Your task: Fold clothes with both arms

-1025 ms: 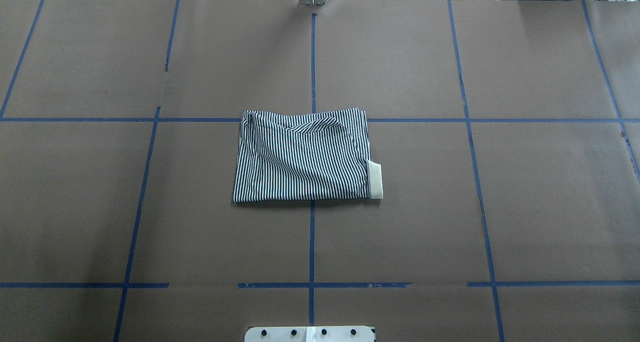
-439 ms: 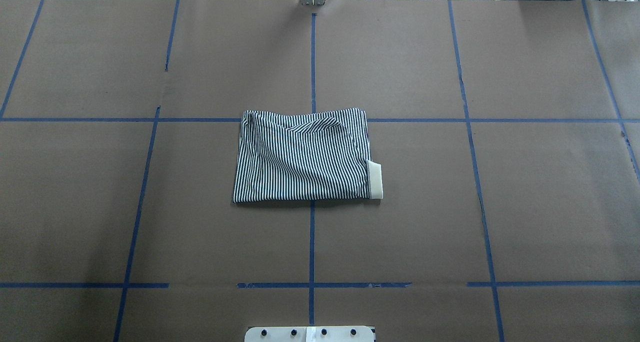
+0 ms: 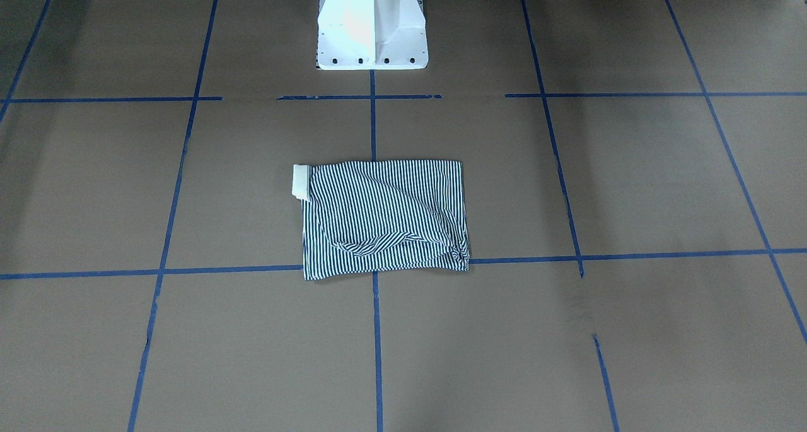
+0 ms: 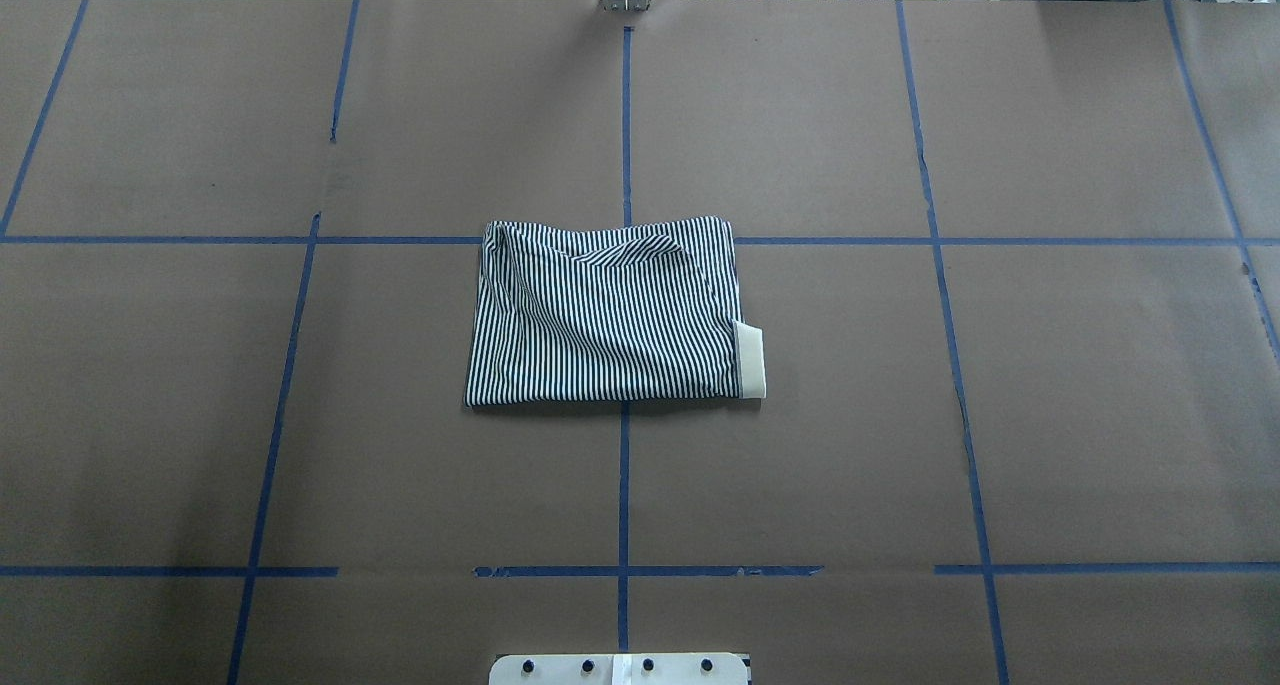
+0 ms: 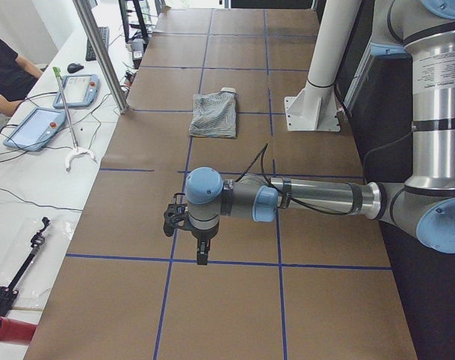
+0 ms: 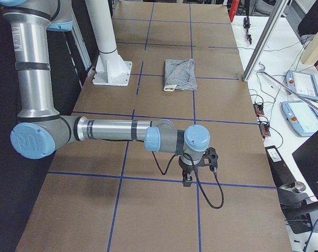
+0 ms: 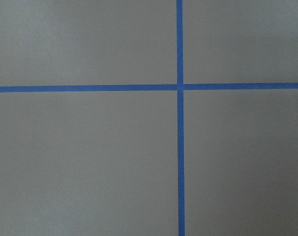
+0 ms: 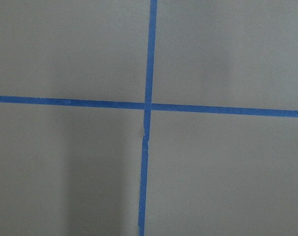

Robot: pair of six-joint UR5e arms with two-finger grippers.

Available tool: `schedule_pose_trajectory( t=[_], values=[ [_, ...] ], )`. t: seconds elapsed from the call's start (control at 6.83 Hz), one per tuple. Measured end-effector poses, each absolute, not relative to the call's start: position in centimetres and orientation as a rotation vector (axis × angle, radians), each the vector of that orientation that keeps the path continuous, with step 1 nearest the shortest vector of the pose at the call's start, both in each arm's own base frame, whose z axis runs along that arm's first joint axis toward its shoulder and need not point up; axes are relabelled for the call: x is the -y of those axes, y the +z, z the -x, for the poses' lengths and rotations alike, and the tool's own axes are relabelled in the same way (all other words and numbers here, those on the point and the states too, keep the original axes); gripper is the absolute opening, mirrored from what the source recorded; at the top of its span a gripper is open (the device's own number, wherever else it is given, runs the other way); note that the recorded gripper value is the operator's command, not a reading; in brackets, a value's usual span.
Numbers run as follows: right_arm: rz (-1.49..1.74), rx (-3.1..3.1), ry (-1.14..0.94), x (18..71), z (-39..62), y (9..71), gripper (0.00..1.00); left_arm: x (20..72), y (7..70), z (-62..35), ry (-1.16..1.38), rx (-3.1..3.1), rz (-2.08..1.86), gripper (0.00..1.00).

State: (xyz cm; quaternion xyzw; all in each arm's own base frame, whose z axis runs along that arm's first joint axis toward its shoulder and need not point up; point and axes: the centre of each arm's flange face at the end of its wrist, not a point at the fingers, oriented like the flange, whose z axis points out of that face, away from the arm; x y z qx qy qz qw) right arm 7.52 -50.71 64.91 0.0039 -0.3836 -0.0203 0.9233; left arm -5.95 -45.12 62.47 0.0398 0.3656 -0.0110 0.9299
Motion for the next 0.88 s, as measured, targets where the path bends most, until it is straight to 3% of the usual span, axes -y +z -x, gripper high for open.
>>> schedule_pose_trajectory(
  t=[0.88],
  values=[
    [-0.010, 0.787, -0.044, 50.73, -7.52, 64.88, 1.00, 45.24, 62.22, 5.79, -0.021, -0.767, -0.082, 1.00]
  ],
)
